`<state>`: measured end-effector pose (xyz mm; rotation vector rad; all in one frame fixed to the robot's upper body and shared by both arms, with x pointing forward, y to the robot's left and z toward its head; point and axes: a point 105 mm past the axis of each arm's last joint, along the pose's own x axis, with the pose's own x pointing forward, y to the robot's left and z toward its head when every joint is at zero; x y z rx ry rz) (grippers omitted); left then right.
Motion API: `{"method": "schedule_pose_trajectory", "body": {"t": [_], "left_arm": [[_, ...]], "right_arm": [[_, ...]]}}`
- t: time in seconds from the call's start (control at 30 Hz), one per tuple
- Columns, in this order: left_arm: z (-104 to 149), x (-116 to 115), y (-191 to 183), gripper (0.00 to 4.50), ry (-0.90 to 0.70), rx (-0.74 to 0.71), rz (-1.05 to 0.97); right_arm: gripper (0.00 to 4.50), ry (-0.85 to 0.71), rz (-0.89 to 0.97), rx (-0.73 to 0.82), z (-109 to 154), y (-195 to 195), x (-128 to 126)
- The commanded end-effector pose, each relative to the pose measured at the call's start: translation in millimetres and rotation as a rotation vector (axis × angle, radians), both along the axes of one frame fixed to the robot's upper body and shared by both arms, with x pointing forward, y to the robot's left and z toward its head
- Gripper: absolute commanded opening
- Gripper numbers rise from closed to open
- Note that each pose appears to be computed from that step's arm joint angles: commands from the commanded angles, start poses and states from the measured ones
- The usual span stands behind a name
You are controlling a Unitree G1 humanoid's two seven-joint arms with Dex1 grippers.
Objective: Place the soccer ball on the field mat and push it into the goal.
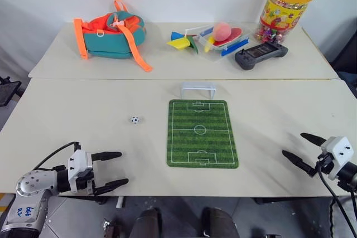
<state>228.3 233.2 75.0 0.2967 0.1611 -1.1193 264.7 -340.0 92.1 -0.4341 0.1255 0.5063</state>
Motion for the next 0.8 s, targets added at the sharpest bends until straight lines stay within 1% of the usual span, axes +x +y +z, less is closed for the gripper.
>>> {"method": "schedule_pose_trajectory", "body": {"t": [0.03,0.13,0.53,0.8], "left_arm": [[9,0,0,4.49,-0.047,-0.001,-0.014],[17,8,0,4.49,-0.071,-0.013,0.036],[43,8,-13,4.49,-0.138,-0.051,0.057],[45,4,-17,4.49,-0.133,-0.047,0.068]], "right_arm": [[4.5,-0.007,-0.019,-0.014,4,-7,-1],[4.5,-0.014,-0.019,-0.008,6,-6,1],[4.5,-0.014,-0.006,0.005,6,-2,1],[4.5,-0.008,0.016,0.017,9,1,5]]}}
